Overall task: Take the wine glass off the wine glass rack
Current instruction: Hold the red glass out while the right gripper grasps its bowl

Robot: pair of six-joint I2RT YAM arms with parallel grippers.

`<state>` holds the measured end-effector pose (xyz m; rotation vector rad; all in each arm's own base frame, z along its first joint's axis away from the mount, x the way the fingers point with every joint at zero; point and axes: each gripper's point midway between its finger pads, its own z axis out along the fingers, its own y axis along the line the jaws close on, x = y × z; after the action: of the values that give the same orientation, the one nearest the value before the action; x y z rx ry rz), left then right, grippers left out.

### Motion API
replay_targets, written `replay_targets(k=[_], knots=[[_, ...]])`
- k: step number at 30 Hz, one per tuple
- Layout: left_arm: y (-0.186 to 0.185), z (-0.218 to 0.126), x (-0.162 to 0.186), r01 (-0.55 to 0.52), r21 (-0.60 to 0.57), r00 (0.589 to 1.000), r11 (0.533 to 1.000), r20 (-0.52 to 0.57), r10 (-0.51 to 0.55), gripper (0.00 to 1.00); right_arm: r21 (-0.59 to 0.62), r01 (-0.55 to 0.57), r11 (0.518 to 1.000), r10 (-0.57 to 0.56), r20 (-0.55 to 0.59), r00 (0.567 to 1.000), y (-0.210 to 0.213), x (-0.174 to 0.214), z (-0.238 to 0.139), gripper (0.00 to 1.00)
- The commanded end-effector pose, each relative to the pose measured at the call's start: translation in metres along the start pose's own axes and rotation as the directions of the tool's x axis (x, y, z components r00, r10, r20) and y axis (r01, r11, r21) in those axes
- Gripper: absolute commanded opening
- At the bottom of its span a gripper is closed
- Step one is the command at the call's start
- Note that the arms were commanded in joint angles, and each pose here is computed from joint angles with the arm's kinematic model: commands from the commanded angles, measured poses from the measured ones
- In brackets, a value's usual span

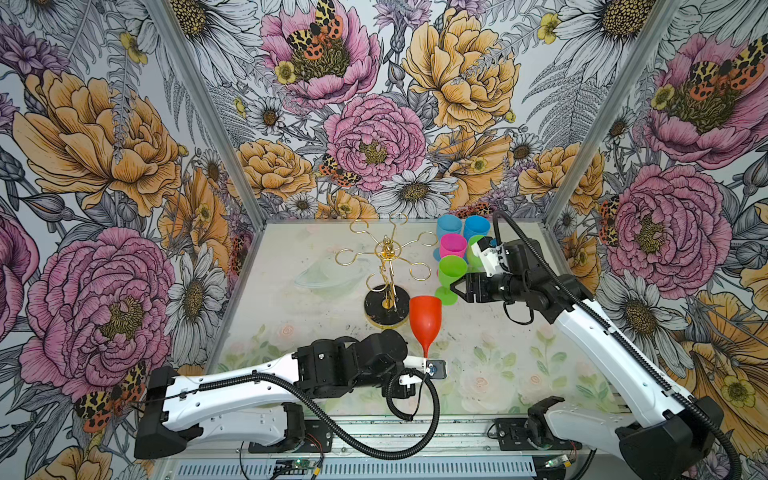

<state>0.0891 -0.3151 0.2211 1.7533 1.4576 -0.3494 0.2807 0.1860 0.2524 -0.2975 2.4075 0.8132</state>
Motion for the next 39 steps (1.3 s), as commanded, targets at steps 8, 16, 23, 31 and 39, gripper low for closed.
replay_targets(k=[8,16,23,31,39], knots=[[0.016,0.004,0.010,-0.339,-0.226,0.940,0.913,-0.115,0.320,0.00,-0.192,-0.005,0.981,-0.011,-0.081,0.997,0.031,0.002,0.004,0.66],[0.017,0.012,0.022,-0.453,-0.222,0.888,0.863,-0.199,0.415,0.00,-0.288,-0.001,0.958,-0.035,-0.118,0.992,0.045,0.008,0.005,0.62],[0.022,0.019,0.030,-0.551,-0.247,0.827,0.797,-0.289,0.482,0.00,-0.319,-0.015,0.948,-0.038,-0.159,0.987,0.045,0.013,0.015,0.55],[0.030,0.022,0.033,-0.629,-0.303,0.772,0.716,-0.352,0.530,0.00,-0.335,-0.038,0.942,-0.028,-0.192,0.981,0.043,0.016,0.023,0.39],[0.034,0.025,0.039,-0.653,-0.330,0.753,0.682,-0.384,0.535,0.00,-0.338,-0.039,0.940,-0.030,-0.195,0.980,0.044,0.016,0.024,0.22]])
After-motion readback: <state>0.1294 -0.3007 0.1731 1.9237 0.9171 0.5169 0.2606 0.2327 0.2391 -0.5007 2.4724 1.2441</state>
